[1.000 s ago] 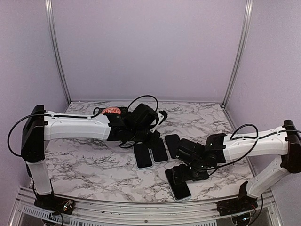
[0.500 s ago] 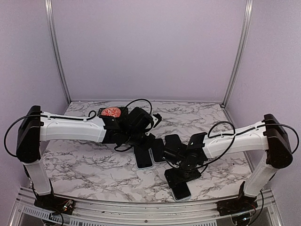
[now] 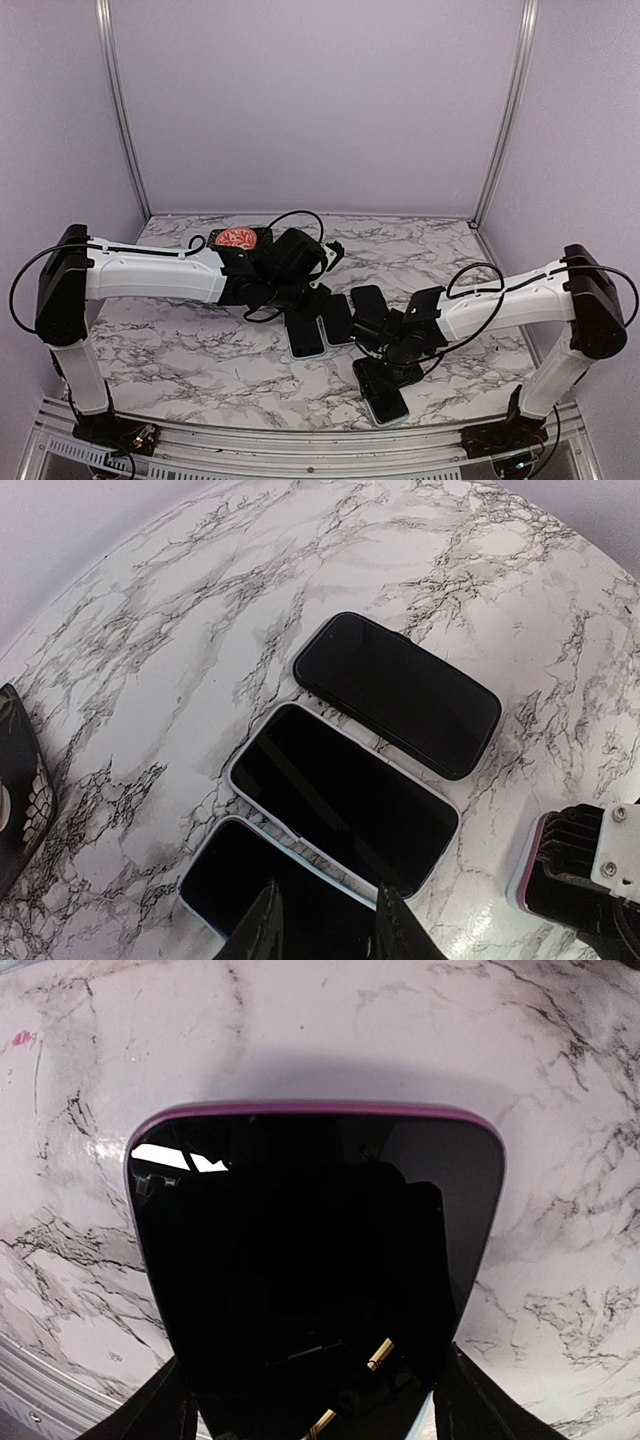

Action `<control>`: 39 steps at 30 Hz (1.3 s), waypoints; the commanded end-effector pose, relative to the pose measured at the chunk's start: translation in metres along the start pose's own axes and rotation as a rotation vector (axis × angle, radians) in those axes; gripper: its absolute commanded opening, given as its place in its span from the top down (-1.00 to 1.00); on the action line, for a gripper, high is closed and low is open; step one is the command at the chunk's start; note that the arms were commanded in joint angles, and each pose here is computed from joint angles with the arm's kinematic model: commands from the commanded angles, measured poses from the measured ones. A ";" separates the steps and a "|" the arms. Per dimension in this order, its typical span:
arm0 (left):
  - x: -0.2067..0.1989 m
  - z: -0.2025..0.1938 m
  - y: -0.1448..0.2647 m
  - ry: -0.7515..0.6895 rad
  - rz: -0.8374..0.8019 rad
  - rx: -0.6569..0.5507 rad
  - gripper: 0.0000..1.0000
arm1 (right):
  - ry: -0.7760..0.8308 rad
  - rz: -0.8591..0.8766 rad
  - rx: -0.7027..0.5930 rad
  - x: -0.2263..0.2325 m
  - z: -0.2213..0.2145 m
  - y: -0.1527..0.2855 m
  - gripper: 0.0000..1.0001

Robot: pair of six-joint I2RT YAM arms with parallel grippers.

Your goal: Put the phone into the phone case

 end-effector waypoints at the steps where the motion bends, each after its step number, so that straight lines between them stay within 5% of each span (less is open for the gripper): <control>1: 0.001 -0.001 -0.005 0.003 0.009 -0.009 0.33 | -0.045 -0.058 -0.015 -0.014 -0.001 -0.020 0.09; 3: 0.001 -0.001 -0.005 0.002 0.008 -0.008 0.33 | -0.048 -0.090 -0.032 -0.017 0.007 -0.023 0.00; 6: 0.002 -0.001 -0.003 0.000 0.011 -0.011 0.33 | -0.043 -0.131 -0.015 -0.018 0.014 -0.024 -0.67; 9: 0.003 0.000 -0.001 -0.006 0.019 -0.017 0.33 | -0.033 -0.142 -0.008 -0.017 0.016 -0.013 -0.96; 18: 0.003 -0.002 -0.002 -0.008 0.015 -0.010 0.33 | 0.037 -0.079 0.000 -0.002 0.014 0.048 -0.97; 20: 0.003 -0.002 -0.003 -0.010 0.016 -0.010 0.33 | 0.044 -0.089 0.011 0.005 0.009 0.050 -0.83; 24: 0.003 -0.003 -0.005 -0.012 0.015 -0.006 0.33 | 0.046 -0.072 0.036 0.021 0.000 0.040 -0.11; 28: 0.003 -0.004 -0.004 -0.012 0.016 -0.004 0.33 | 0.024 -0.014 0.039 0.029 -0.003 0.029 0.33; 39: 0.004 -0.003 -0.004 -0.016 0.023 -0.007 0.33 | -0.021 0.073 0.061 0.036 -0.010 0.009 0.63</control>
Point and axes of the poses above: each gripper's point midway between its finger pads, its own y axis back along the fingers, its own x axis along the line the jaws close on, z = x × y, the point moved 6 cm from there along y, back along the fingers, and after that the axes turned 5 degrees about y, right-handed, at the moved point
